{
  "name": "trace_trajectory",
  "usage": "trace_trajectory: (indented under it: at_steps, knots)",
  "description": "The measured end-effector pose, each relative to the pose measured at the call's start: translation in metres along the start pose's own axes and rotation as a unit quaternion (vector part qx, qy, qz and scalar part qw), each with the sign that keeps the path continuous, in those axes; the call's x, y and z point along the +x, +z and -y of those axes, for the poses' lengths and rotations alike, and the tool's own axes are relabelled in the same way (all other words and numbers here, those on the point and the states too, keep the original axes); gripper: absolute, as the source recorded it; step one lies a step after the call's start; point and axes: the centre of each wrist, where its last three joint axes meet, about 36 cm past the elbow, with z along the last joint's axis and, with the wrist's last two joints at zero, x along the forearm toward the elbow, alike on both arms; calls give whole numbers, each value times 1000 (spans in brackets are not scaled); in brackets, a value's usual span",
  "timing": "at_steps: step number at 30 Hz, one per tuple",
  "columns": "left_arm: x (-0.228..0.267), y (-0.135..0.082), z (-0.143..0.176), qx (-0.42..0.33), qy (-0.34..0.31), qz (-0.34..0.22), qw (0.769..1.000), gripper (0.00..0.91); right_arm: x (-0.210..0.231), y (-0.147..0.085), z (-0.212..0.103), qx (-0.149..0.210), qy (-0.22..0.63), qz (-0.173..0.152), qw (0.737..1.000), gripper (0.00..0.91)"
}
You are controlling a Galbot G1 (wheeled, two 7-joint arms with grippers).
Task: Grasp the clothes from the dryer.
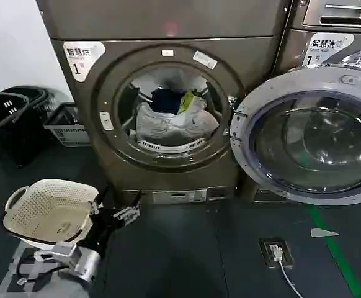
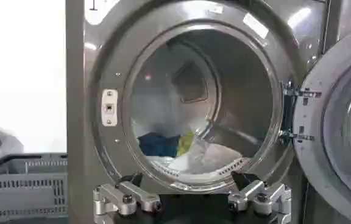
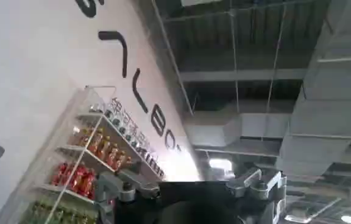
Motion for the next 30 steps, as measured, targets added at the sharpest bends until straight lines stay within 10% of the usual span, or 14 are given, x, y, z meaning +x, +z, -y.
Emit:
trace_trajectory:
  at_steps: [30]
  knots:
    - [10, 1, 4, -40, 7, -27, 999, 907, 7, 7, 10, -9, 3, 10, 1000, 907]
